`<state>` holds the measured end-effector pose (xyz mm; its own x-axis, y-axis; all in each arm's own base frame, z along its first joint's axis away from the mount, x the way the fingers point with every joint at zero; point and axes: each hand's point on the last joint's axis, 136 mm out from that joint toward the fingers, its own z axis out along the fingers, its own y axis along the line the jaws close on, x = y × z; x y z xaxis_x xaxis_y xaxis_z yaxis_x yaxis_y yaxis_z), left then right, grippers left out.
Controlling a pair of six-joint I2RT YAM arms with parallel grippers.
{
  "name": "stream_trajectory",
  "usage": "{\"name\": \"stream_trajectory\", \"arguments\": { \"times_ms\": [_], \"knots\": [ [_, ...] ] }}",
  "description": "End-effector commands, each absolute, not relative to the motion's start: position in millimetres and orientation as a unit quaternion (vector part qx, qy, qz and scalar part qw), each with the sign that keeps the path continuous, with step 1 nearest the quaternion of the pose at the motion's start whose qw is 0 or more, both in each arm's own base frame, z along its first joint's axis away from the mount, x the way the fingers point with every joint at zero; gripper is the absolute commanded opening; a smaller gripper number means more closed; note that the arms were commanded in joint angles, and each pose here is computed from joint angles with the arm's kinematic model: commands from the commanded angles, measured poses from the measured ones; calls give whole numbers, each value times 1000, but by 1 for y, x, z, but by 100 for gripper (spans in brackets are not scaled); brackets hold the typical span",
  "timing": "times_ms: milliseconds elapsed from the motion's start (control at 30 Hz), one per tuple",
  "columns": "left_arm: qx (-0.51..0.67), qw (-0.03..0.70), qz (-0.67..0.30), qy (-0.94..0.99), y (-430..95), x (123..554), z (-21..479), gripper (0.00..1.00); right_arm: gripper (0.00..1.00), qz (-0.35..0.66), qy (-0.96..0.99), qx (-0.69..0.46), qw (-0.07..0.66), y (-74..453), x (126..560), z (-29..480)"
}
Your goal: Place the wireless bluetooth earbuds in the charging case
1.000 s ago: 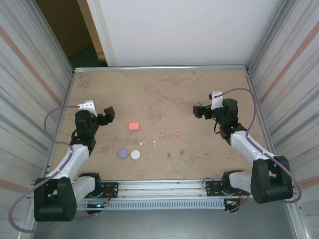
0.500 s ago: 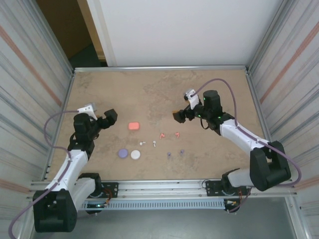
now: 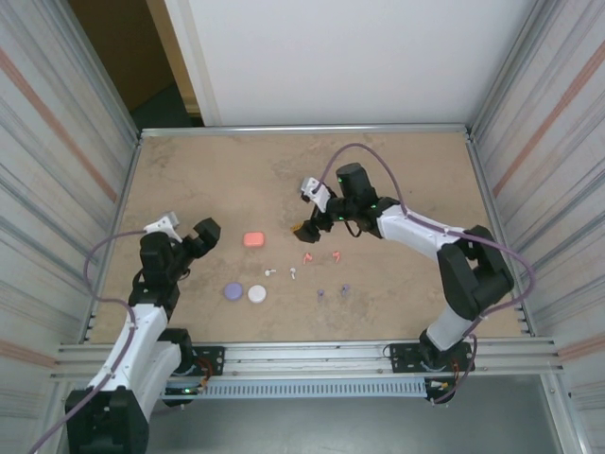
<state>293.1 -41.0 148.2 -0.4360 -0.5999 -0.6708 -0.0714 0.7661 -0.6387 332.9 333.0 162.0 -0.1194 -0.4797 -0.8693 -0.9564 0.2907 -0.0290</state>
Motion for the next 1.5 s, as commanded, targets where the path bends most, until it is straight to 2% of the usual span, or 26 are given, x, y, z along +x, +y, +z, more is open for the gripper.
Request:
{"name": "stream_trajectory", "arguments": {
  "times_ms": [0,600,767,933,1300,1333,1367,1467],
  "knots": [
    [-229,485,-254,805,-34,285,141,99,100,287,670,-559,395,353,329,154],
    [-203,502,-198,817,-22,266,148,99,100,281,642,-635,324,423,329,93],
    [-202,503,-195,817,-21,266,147,99,100,278,644,-644,305,432,330,80],
    [-203,502,-194,818,-21,266,146,99,95,261,649,-656,284,439,329,62],
    [-206,500,-194,818,-21,264,144,99,91,248,653,-669,256,448,325,41],
    [-206,500,-194,818,-20,264,144,99,91,246,654,-669,253,448,325,39],
    [-207,500,-194,818,-20,264,143,99,95,245,655,-670,251,449,326,38],
    [-208,500,-195,818,-20,263,142,99,95,243,656,-670,247,450,326,35]
  ]
}}
